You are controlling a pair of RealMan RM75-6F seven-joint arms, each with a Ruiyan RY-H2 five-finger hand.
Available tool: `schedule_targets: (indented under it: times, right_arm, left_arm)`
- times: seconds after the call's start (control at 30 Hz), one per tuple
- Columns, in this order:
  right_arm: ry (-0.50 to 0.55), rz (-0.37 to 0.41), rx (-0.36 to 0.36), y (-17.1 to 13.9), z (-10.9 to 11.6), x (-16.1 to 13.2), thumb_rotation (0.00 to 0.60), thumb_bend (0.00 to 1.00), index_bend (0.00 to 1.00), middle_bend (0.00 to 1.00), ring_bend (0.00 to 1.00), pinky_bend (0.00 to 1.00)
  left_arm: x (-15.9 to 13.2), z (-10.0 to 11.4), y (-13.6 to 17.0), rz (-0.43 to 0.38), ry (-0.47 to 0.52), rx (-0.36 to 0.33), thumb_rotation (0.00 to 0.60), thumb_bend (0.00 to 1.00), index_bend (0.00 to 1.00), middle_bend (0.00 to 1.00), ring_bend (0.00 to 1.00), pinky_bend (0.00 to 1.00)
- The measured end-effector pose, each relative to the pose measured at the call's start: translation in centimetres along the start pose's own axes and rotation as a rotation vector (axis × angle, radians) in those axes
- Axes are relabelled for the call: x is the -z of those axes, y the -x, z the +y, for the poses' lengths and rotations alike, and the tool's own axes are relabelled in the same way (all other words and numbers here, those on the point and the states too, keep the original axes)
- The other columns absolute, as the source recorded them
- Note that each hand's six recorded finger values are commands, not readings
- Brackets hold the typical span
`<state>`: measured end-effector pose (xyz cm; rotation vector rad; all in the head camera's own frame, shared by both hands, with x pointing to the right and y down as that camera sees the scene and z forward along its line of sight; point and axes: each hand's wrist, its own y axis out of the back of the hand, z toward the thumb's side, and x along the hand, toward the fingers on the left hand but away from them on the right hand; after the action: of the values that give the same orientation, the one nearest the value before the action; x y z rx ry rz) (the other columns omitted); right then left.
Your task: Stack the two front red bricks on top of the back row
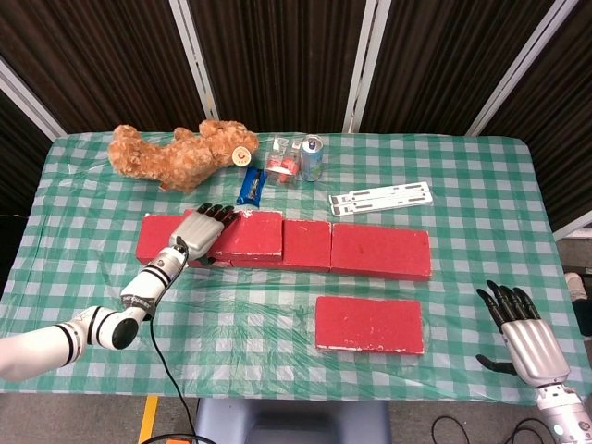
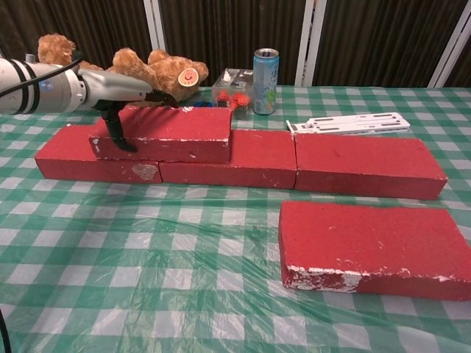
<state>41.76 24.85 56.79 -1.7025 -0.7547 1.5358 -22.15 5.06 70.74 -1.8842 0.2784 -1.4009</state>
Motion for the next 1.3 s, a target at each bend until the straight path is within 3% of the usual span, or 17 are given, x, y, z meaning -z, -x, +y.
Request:
schedule_targets:
  times: [0.47,0.7,0.83,0.93,1.13,1.3]
  right_arm:
    - [-0.003,0.008,0.005,-0.1,0.0,-0.2,0.600,0.21,0.00,0.00,0.00,0.00]
    - [0.038,0.063,-0.011,0.3,-0.6,-1.4,0.600,0.20,0.00,0.00,0.00,0.00]
    - [0.086,0.118,-0.036,0.9,-0.9,-3.1,0.600,0.16,0.00,0.00,0.00,0.00]
    - [0.119,0.171,-0.048,1.2,-0.9,-5.0,0.600,0.16,0.00,0.00,0.00,0.00]
    - [0.131,0.270,-0.105,2.5,-1.8,-9.6,0.600,0.14,0.00,0.00,0.00,0.00]
    - [0.138,0.274,-0.150,4.5,-2.8,-12.2,0.600,0.13,0.00,0.00,0.00,0.00]
  left_arm:
    - [-1.1,0.6,1.1,-0.031,-0.010,-0.021,0.600,0.26,0.00,0.00,0.00,0.06]
    - [-0.7,0.5,4.8,-0.045,-0.041,-0.092,0.600,0.26,0.00,0.00,0.00,0.05]
    - [0.9,-1.7,8.9,-0.026,-0.078,-0.137,0.600,0.26,0.00,0.00,0.00,0.04]
    - [2.5,-4.5,12.6,0.007,-0.094,-0.161,0.600,0.26,0.00,0.00,0.00,0.01]
    - [5.8,-10.5,20.5,0.123,-0.009,-0.221,0.600,0.26,0.00,0.00,0.00,0.01]
    - [7.2,-13.9,24.5,0.171,0.045,-0.283,0.600,0.26,0.00,0.00,0.00,0.01]
